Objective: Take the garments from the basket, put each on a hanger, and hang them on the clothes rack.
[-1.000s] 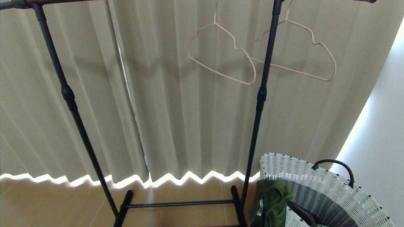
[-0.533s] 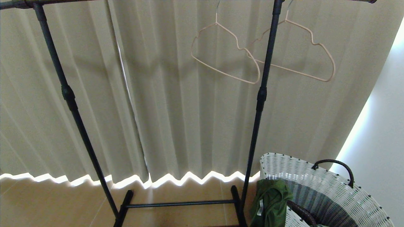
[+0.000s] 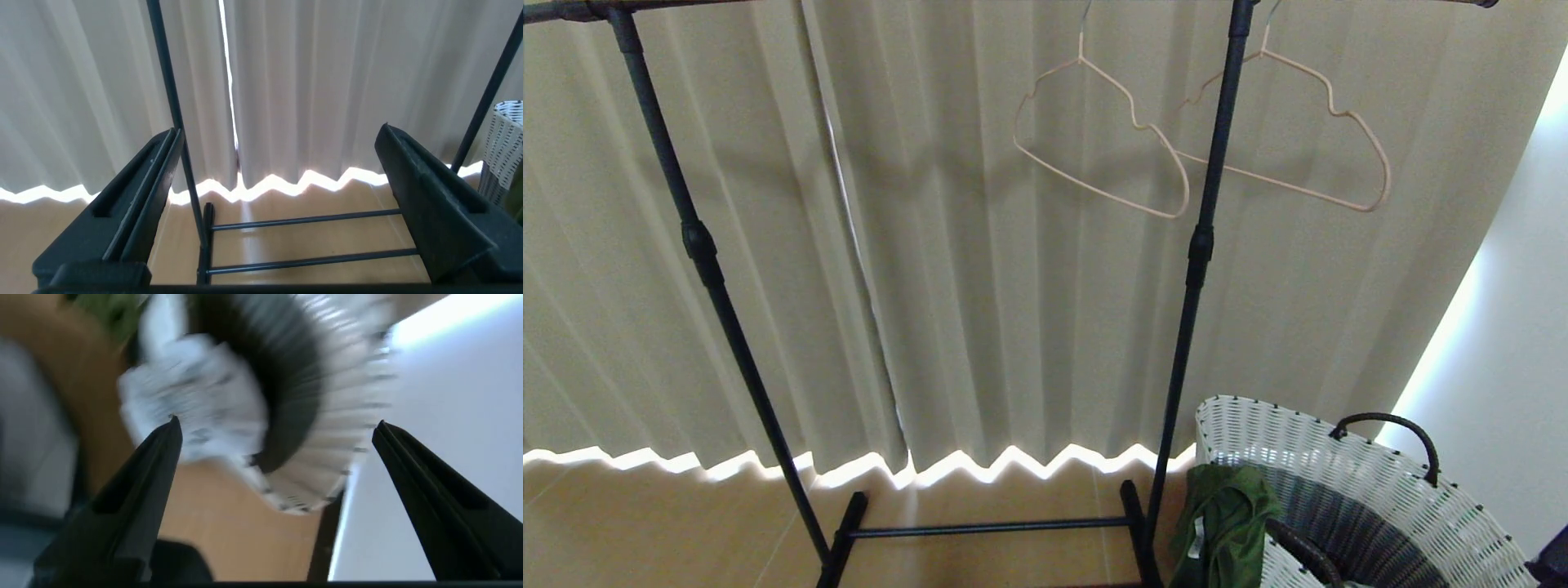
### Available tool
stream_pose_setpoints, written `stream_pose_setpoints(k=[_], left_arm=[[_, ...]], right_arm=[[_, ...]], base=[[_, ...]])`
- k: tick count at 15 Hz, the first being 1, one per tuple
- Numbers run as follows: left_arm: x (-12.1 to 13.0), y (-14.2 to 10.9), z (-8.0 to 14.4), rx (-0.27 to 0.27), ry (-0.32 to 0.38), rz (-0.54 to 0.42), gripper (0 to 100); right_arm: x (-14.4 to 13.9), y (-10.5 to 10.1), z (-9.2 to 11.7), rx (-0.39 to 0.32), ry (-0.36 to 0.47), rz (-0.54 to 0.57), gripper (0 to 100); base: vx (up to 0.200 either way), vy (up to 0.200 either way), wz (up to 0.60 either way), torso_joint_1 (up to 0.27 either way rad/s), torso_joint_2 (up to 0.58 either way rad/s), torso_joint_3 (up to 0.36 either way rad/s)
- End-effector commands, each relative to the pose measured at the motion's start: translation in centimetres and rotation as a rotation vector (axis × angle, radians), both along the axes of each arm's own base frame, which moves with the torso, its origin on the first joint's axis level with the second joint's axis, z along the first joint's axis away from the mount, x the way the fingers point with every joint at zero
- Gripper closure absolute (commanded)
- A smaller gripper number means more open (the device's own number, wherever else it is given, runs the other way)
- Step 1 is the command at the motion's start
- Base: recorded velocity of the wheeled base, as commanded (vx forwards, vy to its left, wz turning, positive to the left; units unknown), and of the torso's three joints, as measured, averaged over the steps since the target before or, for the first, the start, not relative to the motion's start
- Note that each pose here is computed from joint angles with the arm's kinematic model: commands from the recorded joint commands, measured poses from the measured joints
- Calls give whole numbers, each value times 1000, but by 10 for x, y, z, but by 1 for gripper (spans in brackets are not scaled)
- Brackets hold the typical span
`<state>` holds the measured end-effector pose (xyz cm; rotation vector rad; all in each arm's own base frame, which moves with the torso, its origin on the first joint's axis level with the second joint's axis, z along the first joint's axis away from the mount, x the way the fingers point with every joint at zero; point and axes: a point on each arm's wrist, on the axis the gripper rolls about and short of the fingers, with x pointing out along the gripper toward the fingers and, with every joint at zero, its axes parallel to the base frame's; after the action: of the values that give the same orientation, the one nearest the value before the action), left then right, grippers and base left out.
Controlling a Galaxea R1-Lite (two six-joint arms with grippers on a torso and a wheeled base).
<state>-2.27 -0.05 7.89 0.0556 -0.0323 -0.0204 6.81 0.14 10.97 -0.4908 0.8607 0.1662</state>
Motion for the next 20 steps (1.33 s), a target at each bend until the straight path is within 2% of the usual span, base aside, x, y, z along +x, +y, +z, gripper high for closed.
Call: stream_pose_setpoints(k=[1,4,6,9,14,17,20], left_arm=[[0,0,0,-2,0,0,0],[0,0,0,0,-1,0,0],[0,0,0,-2,0,0,0],[0,0,0,-3,0,1,0],[0,0,0,-3,0,3,0],[0,0,0,-5,0,3,0],[0,0,0,-6,0,4,0]], right_arm=[[20,5,-22,31,243,69,0],[31,6,-31,22,332,63,0],[42,6,-38,16,359,60,0],[59,5,-48,-39,373,19,0],[70,5,-55,-74,386,-5,0],[77,3,-61,-120,382,-41,0],[79,2,-62,-123,387,-44,0]], base=[[0,0,0,0,0,0],[0,0,0,0,0,0],[0,0,0,0,0,0],[0,0,0,0,0,0],[0,0,0,0,0,0],[0,0,0,0,0,0],[0,0,0,0,0,0]])
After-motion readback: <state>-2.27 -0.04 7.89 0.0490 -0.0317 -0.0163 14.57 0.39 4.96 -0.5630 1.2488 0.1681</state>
